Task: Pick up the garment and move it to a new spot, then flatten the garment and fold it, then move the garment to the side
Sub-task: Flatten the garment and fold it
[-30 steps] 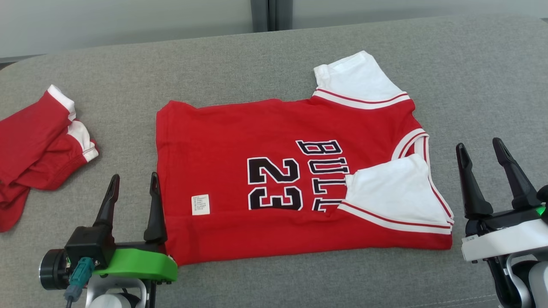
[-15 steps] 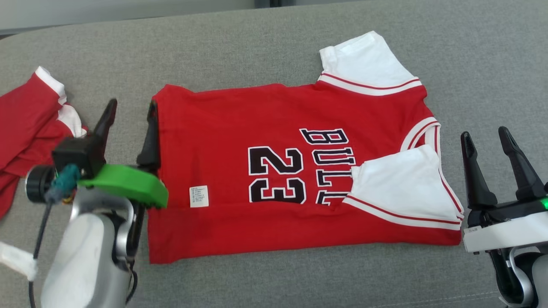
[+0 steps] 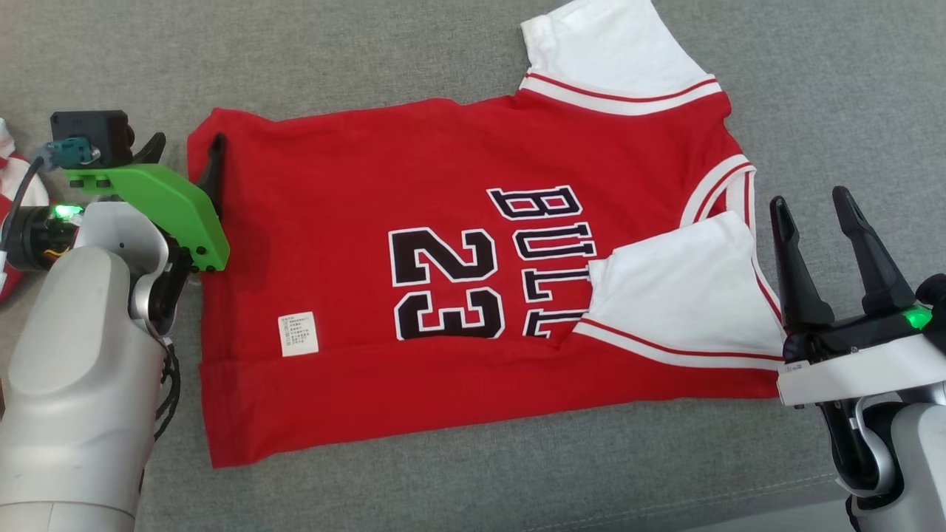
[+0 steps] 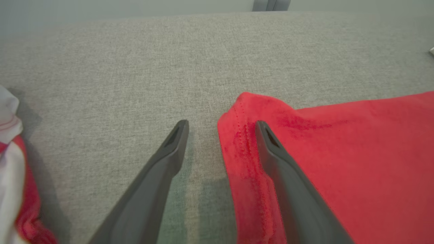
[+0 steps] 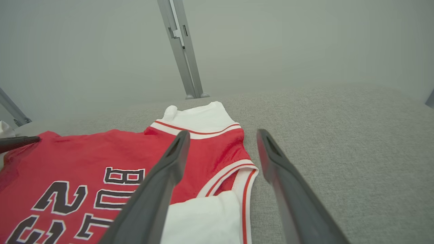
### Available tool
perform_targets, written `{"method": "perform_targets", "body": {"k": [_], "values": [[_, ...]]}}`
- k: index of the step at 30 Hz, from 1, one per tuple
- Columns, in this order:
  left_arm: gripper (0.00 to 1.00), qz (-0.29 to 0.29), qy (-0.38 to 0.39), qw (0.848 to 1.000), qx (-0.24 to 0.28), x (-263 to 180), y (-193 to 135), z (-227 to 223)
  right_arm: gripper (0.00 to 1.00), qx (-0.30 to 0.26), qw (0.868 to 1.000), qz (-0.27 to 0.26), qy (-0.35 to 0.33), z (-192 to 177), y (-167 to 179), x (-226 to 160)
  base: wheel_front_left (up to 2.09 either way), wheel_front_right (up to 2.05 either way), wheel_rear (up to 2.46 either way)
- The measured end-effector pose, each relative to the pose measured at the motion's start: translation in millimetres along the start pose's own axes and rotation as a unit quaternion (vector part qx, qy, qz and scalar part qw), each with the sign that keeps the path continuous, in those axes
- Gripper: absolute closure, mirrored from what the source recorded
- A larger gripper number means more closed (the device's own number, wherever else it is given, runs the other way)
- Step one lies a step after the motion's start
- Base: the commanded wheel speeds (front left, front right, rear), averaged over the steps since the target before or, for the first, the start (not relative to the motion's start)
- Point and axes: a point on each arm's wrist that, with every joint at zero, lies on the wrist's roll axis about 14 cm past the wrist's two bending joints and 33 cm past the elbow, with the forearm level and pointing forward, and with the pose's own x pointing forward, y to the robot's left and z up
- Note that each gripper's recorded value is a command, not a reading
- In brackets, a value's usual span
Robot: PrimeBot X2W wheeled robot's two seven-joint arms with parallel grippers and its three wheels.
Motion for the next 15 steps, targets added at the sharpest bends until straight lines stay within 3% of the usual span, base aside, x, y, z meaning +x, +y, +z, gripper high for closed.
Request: {"method": "perform_targets", "body": {"k": [2, 4, 7, 15], "values": [[0.0, -0.001, 0.023, 1.0, -0.006, 6.7, 1.0, -9.8, 0.0, -0.001, 1.0, -0.005, 0.007, -4.9, -4.8, 0.3, 0.0, 0.0, 0.0], [0.52, 0.0, 0.04, 0.999, -0.01, 12.1, 1.6, -17.8, 0.0, -0.002, 1.0, -0.007, 0.024, -14.2, -9.0, -1.1, 0.0, 0.0, 0.0], [1.0, -0.003, 0.042, 0.999, -0.016, 17.4, 0.1, -17.1, 0.0, -0.002, 1.0, -0.014, 0.026, -15.7, -17.7, 2.0, 0.0, 0.0, 0.0], [1.0, -0.015, 0.03, 0.999, -0.018, 18.6, -5.2, -12.6, 0.0, -0.007, 1.0, -0.025, 0.012, -7.0, -41.9, 30.4, 0.0, 0.0, 0.0]]}}
